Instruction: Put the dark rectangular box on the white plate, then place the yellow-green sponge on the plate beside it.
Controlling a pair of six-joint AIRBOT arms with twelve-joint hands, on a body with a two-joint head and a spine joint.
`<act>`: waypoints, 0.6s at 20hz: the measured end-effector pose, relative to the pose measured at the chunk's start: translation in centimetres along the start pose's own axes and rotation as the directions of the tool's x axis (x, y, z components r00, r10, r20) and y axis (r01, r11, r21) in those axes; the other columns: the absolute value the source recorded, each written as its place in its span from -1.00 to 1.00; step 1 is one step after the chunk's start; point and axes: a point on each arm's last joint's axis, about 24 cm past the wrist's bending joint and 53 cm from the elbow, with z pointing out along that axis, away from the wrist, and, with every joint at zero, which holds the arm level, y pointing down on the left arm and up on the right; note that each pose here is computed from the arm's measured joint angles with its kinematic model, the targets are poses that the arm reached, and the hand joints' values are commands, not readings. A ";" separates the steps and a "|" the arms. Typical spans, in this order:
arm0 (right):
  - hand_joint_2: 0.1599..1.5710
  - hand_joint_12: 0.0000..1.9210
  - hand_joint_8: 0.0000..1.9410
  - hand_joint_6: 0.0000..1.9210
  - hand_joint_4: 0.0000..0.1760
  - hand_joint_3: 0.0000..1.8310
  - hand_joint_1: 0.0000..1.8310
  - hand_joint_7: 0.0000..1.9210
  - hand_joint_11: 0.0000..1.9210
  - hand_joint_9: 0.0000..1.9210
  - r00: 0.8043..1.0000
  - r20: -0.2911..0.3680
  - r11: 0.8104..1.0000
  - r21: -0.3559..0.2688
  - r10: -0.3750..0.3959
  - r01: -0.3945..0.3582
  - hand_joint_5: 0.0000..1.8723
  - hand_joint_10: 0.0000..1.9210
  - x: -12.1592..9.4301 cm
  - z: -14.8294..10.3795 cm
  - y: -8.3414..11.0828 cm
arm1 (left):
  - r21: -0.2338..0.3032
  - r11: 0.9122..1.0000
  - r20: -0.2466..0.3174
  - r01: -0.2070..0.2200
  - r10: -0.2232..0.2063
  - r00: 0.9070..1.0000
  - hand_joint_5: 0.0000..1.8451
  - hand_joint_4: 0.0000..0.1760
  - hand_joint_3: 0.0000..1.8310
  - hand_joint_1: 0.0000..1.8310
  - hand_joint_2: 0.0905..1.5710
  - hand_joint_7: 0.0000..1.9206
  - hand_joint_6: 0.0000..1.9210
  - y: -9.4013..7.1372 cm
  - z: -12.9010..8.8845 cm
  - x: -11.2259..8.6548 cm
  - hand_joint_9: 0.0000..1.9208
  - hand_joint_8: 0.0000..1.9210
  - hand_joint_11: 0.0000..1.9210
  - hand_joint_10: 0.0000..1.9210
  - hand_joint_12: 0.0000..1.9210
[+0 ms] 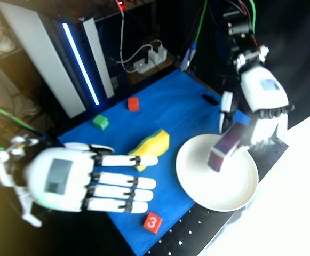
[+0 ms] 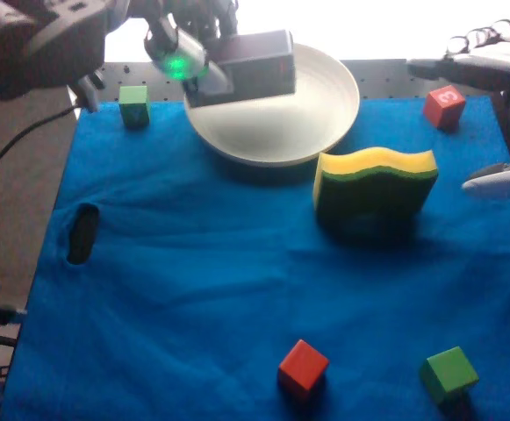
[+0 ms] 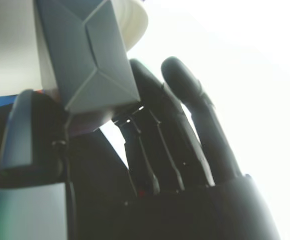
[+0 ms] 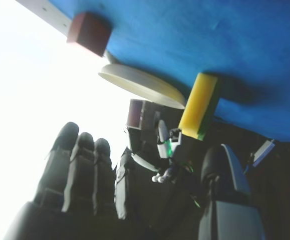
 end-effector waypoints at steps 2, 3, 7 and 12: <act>0.16 -0.41 -1.00 -1.00 1.00 -1.00 -0.20 -0.87 -1.00 -0.84 1.000 -0.002 1.000 -0.020 0.005 -0.005 -0.87 -1.00 0.3 0.7 0.3 | 0.000 1.000 0.015 0.018 -0.018 1.000 0.02 -0.97 -1.00 0.30 0.46 -0.17 0.11 -0.4 0.8 -0.4 -0.42 0.30 -0.98 -0.21 0.51; 0.17 -0.40 -1.00 -1.00 1.00 -0.99 -0.21 -0.89 -1.00 -0.84 1.000 -0.005 1.000 -0.021 0.007 -0.007 -0.87 -1.00 0.5 0.9 0.2 | 0.000 1.000 0.013 0.017 -0.017 1.000 -0.11 -0.64 -1.00 0.28 0.49 -0.14 0.27 -0.5 0.9 -0.3 -0.31 0.30 -0.67 -0.28 0.46; 0.15 -0.54 -1.00 -1.00 1.00 -1.00 -0.26 -0.95 -1.00 -0.89 1.000 -0.019 0.999 -0.032 0.002 -0.002 -0.89 -1.00 1.0 1.2 0.6 | 0.015 1.000 -0.001 -0.003 0.003 1.000 -0.60 0.50 -1.00 -0.05 0.17 -0.62 -0.97 -1.4 0.9 -0.1 -0.66 -0.96 -0.99 -0.97 -0.25; 0.13 -0.38 -1.00 -1.00 1.00 -1.00 -0.21 -0.91 -1.00 -0.84 1.000 -0.019 0.999 -0.033 0.004 -0.005 -0.87 -1.00 1.1 1.2 0.6 | 0.082 0.995 0.045 -0.059 0.055 0.997 -0.69 0.84 -1.00 -0.07 0.10 -0.75 -1.00 -3.6 -0.7 -1.6 -0.79 -1.00 -1.00 -1.00 -0.56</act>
